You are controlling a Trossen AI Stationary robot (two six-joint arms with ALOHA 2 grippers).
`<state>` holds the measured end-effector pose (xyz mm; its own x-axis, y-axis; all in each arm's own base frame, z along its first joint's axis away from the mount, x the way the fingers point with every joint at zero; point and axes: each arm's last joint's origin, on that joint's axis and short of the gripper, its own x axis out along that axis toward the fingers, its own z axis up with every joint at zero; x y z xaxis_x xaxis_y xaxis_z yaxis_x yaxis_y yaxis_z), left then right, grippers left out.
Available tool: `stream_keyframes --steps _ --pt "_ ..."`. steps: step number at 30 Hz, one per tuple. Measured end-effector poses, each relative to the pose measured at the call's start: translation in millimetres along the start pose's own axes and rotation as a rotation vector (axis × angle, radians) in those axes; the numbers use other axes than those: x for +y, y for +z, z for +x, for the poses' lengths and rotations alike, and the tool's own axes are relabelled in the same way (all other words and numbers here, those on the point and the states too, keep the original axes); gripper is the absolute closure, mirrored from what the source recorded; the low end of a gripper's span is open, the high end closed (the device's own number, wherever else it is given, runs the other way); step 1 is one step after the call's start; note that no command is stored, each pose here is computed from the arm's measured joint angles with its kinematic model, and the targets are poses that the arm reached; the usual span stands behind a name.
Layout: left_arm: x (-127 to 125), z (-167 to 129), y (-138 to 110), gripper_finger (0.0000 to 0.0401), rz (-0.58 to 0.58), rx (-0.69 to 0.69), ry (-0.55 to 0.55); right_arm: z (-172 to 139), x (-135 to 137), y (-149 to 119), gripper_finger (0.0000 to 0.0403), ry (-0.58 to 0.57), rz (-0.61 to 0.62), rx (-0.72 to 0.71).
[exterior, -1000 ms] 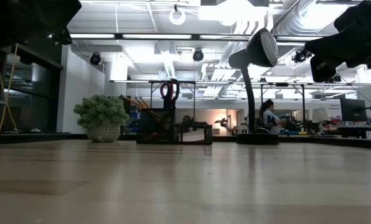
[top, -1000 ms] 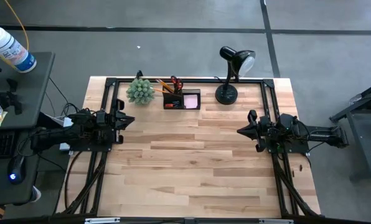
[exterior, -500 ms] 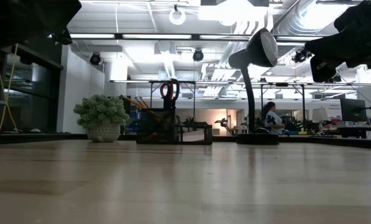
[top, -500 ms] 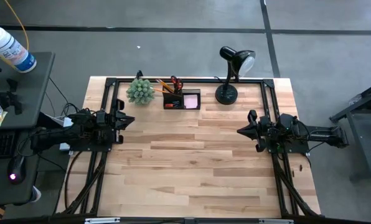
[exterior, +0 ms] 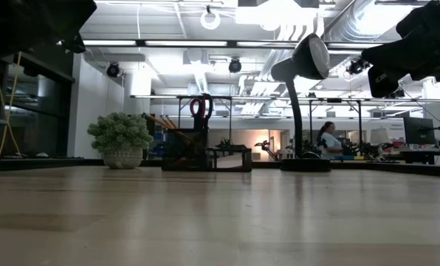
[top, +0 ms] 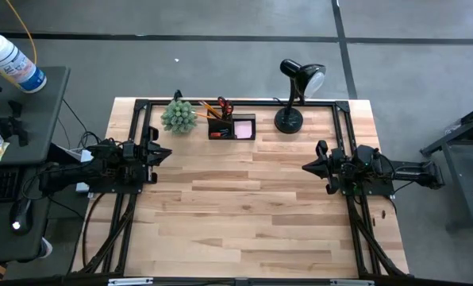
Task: Pick and place office supplies into organizer
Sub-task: Return to Home Position
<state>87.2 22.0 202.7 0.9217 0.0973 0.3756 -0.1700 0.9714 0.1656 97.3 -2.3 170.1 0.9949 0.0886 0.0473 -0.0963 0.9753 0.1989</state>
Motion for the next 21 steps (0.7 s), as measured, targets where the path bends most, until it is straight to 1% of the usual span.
stream_keyframes --steps 21 --pt "0.0 0.0 0.0 0.0389 0.000 0.000 0.000 0.0 0.0 0.1 0.0400 0.000 0.000 0.000"
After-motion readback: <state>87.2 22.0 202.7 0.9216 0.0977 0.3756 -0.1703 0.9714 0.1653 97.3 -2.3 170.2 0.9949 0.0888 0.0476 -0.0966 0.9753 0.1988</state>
